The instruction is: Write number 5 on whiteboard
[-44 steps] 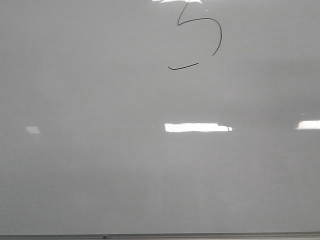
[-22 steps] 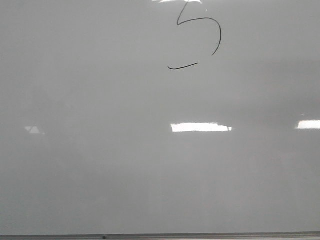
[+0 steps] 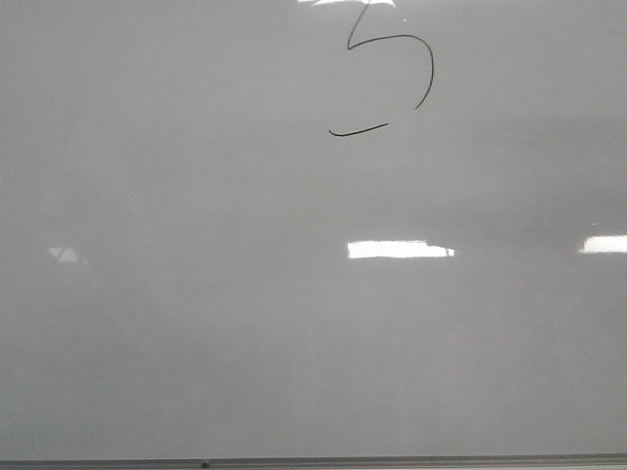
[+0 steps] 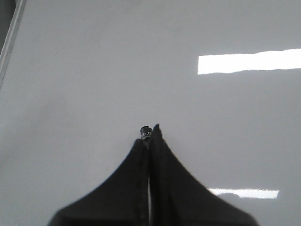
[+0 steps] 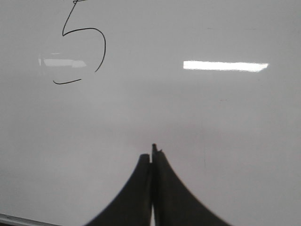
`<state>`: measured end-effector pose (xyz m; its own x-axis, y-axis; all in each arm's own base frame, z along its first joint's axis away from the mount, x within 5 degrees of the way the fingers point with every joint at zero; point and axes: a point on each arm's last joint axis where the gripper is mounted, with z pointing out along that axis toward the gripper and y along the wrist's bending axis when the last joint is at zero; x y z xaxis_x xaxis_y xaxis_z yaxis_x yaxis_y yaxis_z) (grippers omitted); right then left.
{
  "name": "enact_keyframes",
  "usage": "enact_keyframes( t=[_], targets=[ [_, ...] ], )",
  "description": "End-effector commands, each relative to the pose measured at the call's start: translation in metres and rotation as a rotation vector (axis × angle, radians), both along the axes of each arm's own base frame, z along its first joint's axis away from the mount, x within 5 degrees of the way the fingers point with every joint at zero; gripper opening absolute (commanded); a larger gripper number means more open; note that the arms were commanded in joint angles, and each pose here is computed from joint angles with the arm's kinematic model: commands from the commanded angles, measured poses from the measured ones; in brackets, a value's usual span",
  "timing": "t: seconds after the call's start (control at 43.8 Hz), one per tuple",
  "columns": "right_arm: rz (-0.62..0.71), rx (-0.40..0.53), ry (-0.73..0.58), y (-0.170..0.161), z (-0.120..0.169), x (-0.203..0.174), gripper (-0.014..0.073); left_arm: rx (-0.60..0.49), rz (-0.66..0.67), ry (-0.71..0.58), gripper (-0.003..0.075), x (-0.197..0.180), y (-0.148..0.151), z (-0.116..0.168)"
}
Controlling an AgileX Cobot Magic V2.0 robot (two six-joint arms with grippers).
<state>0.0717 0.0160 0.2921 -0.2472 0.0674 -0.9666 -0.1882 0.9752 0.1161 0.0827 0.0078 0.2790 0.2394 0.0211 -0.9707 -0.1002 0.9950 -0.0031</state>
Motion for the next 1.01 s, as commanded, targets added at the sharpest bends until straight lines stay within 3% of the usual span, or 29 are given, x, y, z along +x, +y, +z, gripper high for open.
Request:
enact_keyframes(
  t=[0.0, 0.206, 0.388, 0.754, 0.982],
  targets=[
    [-0.007, 0.017, -0.099, 0.000, 0.016, 0.001, -0.0062, -0.027, -0.022, -0.056, -0.0020, -0.001, -0.001, 0.011],
    [-0.007, 0.017, -0.099, 0.000, 0.016, 0.001, -0.0062, 0.120, 0.002, 0.084, -0.0020, -0.011, -0.003, -0.001],
    [-0.007, 0.017, -0.099, 0.000, 0.016, 0.001, -0.0062, 0.131, -0.114, 0.199, -0.0020, -0.026, -0.010, -0.024],
    [-0.007, 0.016, -0.094, 0.000, 0.015, 0.001, -0.0062, 0.134, -0.075, 0.297, -0.0020, -0.028, -0.008, -0.081],
    [-0.007, 0.016, -0.095, 0.000, 0.015, 0.001, -0.0062, 0.156, -0.074, 0.336, -0.0020, -0.028, -0.007, -0.085]
  ],
)
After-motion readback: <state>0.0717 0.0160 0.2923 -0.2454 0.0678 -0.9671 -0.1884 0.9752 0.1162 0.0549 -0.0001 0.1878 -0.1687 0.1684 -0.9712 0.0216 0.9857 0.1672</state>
